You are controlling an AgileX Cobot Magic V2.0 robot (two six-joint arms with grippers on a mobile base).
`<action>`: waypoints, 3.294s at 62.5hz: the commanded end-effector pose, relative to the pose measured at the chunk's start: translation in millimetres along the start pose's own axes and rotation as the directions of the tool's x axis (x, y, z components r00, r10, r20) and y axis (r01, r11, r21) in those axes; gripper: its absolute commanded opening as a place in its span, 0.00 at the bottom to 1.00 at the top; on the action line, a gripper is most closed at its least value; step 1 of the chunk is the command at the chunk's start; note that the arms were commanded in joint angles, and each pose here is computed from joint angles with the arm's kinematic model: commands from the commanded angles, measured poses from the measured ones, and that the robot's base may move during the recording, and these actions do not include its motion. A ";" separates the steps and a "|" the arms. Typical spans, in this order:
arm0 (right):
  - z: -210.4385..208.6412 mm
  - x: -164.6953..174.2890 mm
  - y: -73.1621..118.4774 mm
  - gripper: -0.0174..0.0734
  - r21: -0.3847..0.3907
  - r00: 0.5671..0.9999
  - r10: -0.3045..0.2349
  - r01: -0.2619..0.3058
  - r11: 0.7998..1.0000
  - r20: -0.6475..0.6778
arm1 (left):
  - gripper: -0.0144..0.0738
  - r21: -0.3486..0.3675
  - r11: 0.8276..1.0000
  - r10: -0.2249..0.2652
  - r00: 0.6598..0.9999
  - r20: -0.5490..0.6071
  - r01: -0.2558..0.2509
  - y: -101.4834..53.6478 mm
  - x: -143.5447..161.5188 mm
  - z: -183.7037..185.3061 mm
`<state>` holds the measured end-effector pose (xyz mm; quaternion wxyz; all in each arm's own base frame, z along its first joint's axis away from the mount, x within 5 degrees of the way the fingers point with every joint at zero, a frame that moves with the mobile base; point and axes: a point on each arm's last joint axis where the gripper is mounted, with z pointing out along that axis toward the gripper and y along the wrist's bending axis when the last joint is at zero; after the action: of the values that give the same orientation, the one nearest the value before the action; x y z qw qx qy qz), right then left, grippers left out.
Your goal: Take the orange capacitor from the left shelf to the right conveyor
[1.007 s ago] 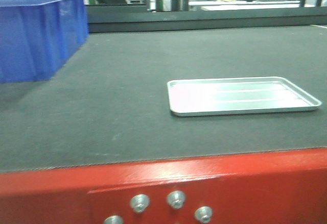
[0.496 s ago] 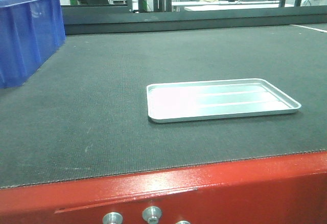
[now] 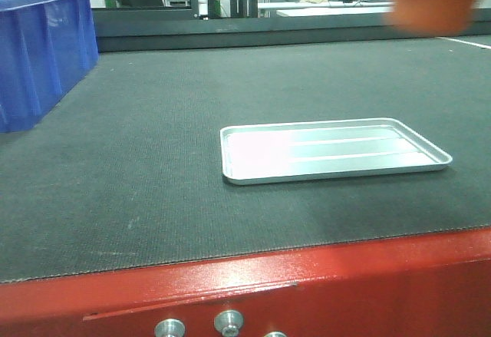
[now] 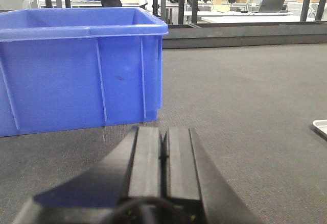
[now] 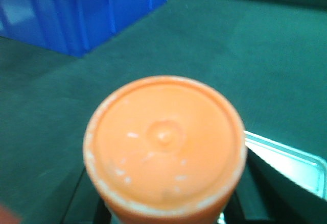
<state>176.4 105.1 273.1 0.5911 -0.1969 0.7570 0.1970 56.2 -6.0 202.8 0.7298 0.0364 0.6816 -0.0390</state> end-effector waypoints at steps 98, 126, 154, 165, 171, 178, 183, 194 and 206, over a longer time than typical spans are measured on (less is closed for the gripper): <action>81.5 -48.0 -48.8 0.44 0.108 0.987 0.049 -0.066 0.992 0.152 | 0.04 -0.002 1.000 -0.005 0.996 0.088 0.005 0.2 -10.2 0.3; 42.5 -73.5 -42.7 0.35 0.134 0.981 0.075 -0.100 0.986 0.181 | 0.04 -0.002 1.000 -0.005 0.996 0.088 0.005 0.2 -10.2 0.3; -65.1 -100.8 -77.4 0.25 0.437 0.950 0.019 -0.161 0.885 0.313 | 0.04 -0.002 1.000 -0.005 0.996 0.088 0.005 0.2 -10.2 0.3; -107.9 -71.4 -66.6 0.25 0.513 0.938 -0.010 -0.181 0.839 0.347 | 0.04 -0.002 1.000 -0.005 0.996 0.088 0.005 0.2 -10.2 0.3; -124.8 -40.3 -52.0 0.25 0.509 0.931 -0.021 -0.179 0.842 0.364 | 0.04 -0.002 1.000 -0.005 0.996 0.088 0.005 0.2 -10.2 0.3; -142.2 -4.1 -36.1 0.25 0.495 0.906 -0.061 -0.173 0.852 0.420 | 0.04 -0.002 1.000 -0.005 0.996 0.088 0.005 0.2 -10.2 0.3; -148.6 22.1 -29.3 0.25 0.487 0.892 -0.069 -0.178 0.855 0.447 | 0.04 -0.002 1.000 -0.005 0.996 0.088 0.005 0.2 -10.2 0.3; -144.0 60.0 -28.8 0.25 0.483 0.902 -0.043 -0.190 0.855 0.430 | 0.04 -0.002 1.000 -0.005 0.996 0.088 0.005 0.2 -10.2 0.3; -141.7 64.7 -27.6 0.25 0.435 0.862 -0.038 -0.217 0.874 0.505 | 0.04 -0.001 1.000 -0.012 0.996 0.088 0.012 0.2 -10.2 0.3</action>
<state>62.7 0.0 222.9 0.7377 0.0578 0.6701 0.0580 56.2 -6.0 202.8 0.7298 0.0364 0.6816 -0.0390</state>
